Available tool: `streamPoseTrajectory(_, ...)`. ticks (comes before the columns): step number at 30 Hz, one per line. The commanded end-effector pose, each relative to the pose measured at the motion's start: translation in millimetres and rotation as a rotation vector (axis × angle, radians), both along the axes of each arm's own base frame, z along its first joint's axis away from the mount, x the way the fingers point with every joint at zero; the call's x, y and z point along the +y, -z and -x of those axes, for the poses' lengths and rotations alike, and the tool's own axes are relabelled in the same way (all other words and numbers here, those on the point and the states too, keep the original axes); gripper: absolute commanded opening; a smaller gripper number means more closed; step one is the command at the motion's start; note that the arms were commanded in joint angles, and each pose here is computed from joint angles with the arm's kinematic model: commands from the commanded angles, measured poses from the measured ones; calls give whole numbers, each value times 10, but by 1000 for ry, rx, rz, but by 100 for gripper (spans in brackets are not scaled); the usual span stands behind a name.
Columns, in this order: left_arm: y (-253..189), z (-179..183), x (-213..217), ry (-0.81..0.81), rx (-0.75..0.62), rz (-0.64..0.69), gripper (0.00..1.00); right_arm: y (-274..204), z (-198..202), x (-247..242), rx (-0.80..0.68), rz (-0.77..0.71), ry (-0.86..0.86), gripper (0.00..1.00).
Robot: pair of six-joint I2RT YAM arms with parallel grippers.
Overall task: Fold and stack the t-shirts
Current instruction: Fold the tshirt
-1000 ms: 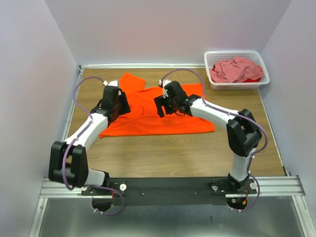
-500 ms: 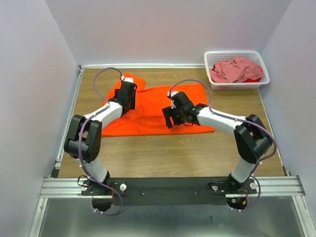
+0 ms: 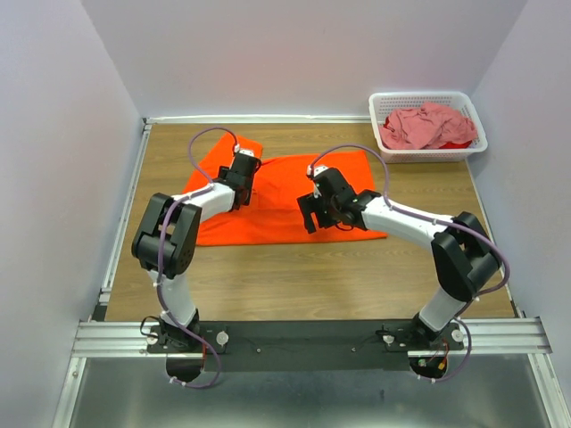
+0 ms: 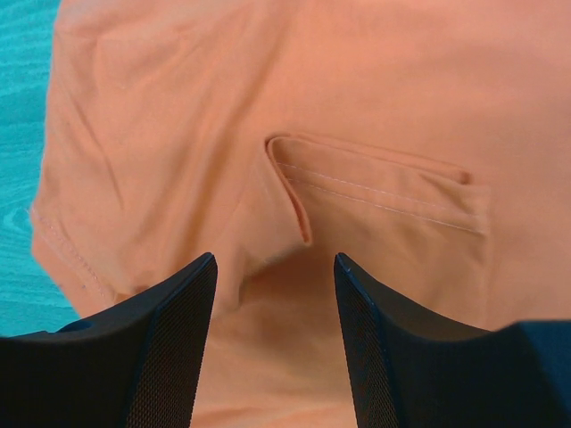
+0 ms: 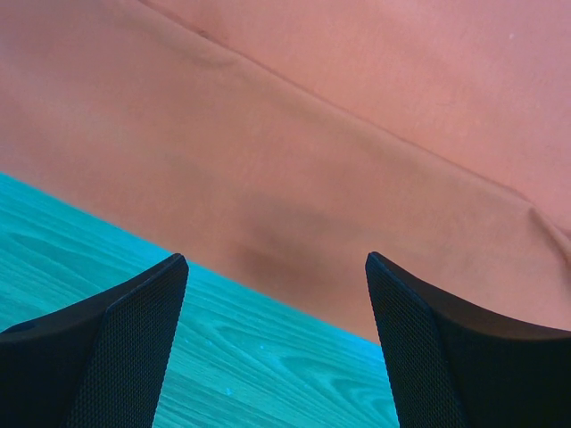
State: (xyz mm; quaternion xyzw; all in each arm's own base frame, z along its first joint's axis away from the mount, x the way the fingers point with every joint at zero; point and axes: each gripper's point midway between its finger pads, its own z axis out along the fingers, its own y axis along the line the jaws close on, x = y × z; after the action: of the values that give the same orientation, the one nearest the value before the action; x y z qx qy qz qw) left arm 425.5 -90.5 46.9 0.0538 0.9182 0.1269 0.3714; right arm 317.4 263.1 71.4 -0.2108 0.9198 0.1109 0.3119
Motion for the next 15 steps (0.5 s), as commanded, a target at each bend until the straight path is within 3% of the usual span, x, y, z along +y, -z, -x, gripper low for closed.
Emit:
streamPoseTrajectory(1, -5, -110, 154, -64, -21, -80, 63, -136, -20, -104, -43, 4, 23, 88)
streamPoseTrajectory(15, -38, -291, 670, -207, -21, -175, 62, -128, 17, -267, -46, 33, 35, 88)
